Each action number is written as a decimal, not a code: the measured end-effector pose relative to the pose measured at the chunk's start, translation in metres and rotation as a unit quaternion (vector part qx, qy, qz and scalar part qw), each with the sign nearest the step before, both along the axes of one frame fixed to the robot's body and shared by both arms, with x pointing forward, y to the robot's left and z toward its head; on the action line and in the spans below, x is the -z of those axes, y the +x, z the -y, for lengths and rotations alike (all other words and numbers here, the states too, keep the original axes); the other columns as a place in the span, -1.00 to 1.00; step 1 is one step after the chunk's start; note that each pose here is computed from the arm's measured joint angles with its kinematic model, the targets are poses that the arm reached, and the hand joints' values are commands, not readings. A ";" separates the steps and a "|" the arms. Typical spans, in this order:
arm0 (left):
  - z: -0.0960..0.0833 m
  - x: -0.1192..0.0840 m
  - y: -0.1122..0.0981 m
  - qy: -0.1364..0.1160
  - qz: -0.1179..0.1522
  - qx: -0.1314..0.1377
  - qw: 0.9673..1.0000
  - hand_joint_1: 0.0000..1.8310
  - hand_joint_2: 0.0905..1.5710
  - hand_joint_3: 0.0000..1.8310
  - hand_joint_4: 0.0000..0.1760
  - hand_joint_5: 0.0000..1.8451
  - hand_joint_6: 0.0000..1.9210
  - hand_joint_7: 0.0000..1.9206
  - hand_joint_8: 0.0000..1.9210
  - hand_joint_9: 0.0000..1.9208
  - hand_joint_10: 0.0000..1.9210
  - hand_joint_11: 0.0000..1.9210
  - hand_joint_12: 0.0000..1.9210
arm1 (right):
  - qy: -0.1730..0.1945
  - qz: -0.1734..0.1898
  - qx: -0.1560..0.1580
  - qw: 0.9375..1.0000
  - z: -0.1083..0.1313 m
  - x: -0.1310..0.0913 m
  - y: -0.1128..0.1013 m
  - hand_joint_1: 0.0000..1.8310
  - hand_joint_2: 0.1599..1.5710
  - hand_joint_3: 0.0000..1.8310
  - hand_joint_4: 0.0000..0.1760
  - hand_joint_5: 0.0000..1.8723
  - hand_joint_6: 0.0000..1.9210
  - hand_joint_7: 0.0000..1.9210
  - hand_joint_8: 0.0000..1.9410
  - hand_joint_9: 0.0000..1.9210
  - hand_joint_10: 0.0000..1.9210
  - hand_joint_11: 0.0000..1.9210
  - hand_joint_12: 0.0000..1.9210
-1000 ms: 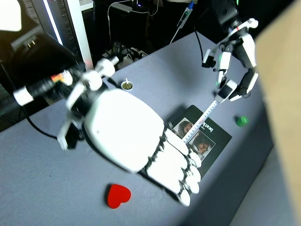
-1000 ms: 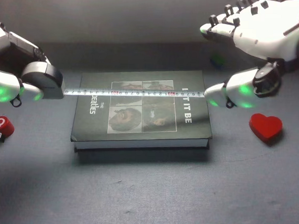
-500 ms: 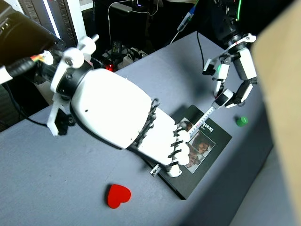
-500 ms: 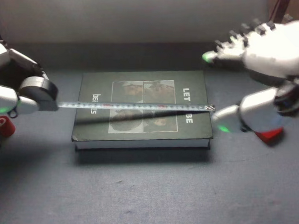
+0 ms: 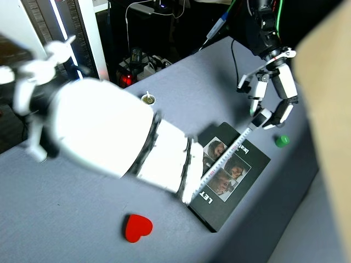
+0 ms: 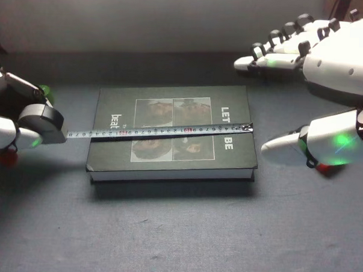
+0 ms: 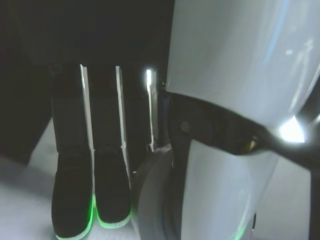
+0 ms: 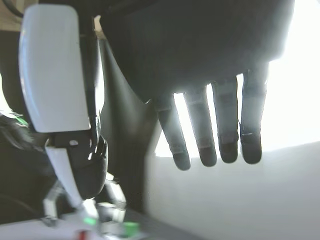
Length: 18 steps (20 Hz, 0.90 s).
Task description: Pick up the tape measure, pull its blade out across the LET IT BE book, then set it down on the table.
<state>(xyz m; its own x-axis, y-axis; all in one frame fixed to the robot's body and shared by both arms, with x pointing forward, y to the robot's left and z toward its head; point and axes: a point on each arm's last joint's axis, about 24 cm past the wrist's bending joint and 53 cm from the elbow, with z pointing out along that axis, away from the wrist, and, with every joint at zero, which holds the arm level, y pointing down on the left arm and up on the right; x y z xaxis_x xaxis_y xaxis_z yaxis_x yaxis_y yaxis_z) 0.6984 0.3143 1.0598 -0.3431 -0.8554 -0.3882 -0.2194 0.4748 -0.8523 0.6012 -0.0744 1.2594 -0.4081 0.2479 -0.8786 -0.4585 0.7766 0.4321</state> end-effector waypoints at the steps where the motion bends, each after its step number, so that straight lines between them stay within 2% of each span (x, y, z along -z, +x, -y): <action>1: 0.002 0.002 -0.001 0.001 0.000 0.002 1.000 0.50 0.40 -1.00 -1.00 -0.02 -0.06 -0.02 0.07 -0.04 0.35 -0.07 0.24 | -0.003 0.000 -0.004 1.000 -0.002 0.001 -0.005 -0.69 0.36 -0.99 -0.53 -0.91 -1.00 -0.92 -1.00 -0.92 -0.99 -1.00 -0.49; 4: 0.002 0.001 -0.001 0.005 0.004 0.006 1.000 0.49 0.42 -1.00 -1.00 -0.05 -0.01 -0.06 0.15 -0.07 0.39 -0.10 0.27 | -0.009 0.004 -0.021 1.000 -0.013 0.001 -0.018 -0.68 0.37 -0.99 -0.53 -0.91 -1.00 -0.91 -0.99 -0.92 -0.99 -1.00 -0.49; 7: 0.002 0.001 0.000 0.006 0.006 0.007 1.000 0.50 0.42 -1.00 -1.00 -0.04 -0.01 -0.06 0.13 -0.06 0.38 -0.10 0.26 | -0.008 0.003 -0.030 1.000 -0.020 0.001 -0.025 -0.68 0.38 -0.99 -0.56 -0.91 -1.00 -0.90 -1.00 -0.91 -1.00 -1.00 -0.51; 9: 0.001 0.001 0.001 0.009 0.007 0.008 1.000 0.50 0.41 -1.00 -1.00 -0.01 -0.06 -0.05 0.12 -0.05 0.37 -0.09 0.25 | 0.005 -0.020 -0.013 1.000 -0.018 0.004 -0.028 -0.66 0.38 -1.00 -0.58 -0.91 -1.00 -0.89 -0.99 -0.91 -1.00 -1.00 -0.50; 14: 0.001 0.001 0.001 0.009 0.008 0.009 1.000 0.50 0.40 -1.00 -1.00 -0.04 -0.02 -0.02 0.07 -0.03 0.35 -0.09 0.25 | -0.014 -0.046 0.017 0.999 -0.012 0.017 -0.034 -0.65 0.38 -1.00 -0.59 -0.90 -1.00 -0.88 -0.99 -0.89 -0.99 -1.00 -0.47; 18: 0.004 -0.001 0.002 0.011 0.010 0.015 1.000 0.50 0.41 -1.00 -1.00 -0.01 -0.05 -0.07 0.15 -0.05 0.36 -0.08 0.24 | -0.021 -0.044 0.020 0.999 -0.010 0.019 -0.033 -0.65 0.39 -1.00 -0.59 -0.89 -1.00 -0.86 -0.99 -0.88 -0.99 -1.00 -0.44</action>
